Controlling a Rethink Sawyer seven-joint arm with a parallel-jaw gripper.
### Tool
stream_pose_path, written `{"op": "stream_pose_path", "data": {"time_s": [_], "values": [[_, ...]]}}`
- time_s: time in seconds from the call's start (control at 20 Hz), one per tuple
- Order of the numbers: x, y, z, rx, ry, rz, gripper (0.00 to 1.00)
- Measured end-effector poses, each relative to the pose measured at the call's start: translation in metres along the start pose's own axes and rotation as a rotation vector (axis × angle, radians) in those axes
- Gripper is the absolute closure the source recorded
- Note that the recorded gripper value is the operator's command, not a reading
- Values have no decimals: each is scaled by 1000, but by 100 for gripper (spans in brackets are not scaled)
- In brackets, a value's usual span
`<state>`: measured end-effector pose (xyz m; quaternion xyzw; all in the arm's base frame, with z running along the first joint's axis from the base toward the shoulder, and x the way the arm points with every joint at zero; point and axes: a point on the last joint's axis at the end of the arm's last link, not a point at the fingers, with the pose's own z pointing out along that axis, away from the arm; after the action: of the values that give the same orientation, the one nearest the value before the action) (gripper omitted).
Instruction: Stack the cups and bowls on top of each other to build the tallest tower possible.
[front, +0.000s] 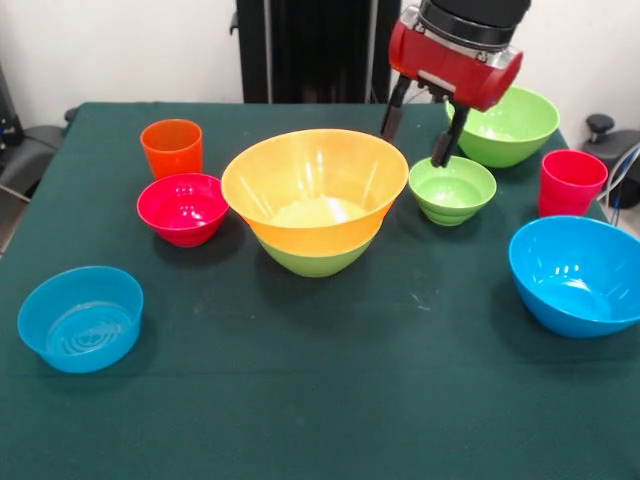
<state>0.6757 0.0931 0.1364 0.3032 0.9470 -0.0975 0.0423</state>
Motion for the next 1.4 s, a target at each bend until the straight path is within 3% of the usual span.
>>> {"op": "stream_pose_path", "data": {"time_s": [0.25, 0.6, 0.65, 0.75, 0.85, 1.05, 1.1, 1.25, 1.4], "values": [[-3, -5, -2, 8, -14, -10, 0], [-24, -39, -11, -8, -62, 32, 0], [-34, -61, -13, -17, -78, 64, 0], [-40, -76, -15, -21, -85, 87, 0], [-50, -105, -16, -24, -90, 126, 0], [-67, -167, -15, -20, -70, 196, 0], [-72, -190, -13, -22, -55, 216, 0], [-76, -229, -4, -34, -25, 235, 0], [-72, -254, 10, -40, -17, 226, 0]]}}
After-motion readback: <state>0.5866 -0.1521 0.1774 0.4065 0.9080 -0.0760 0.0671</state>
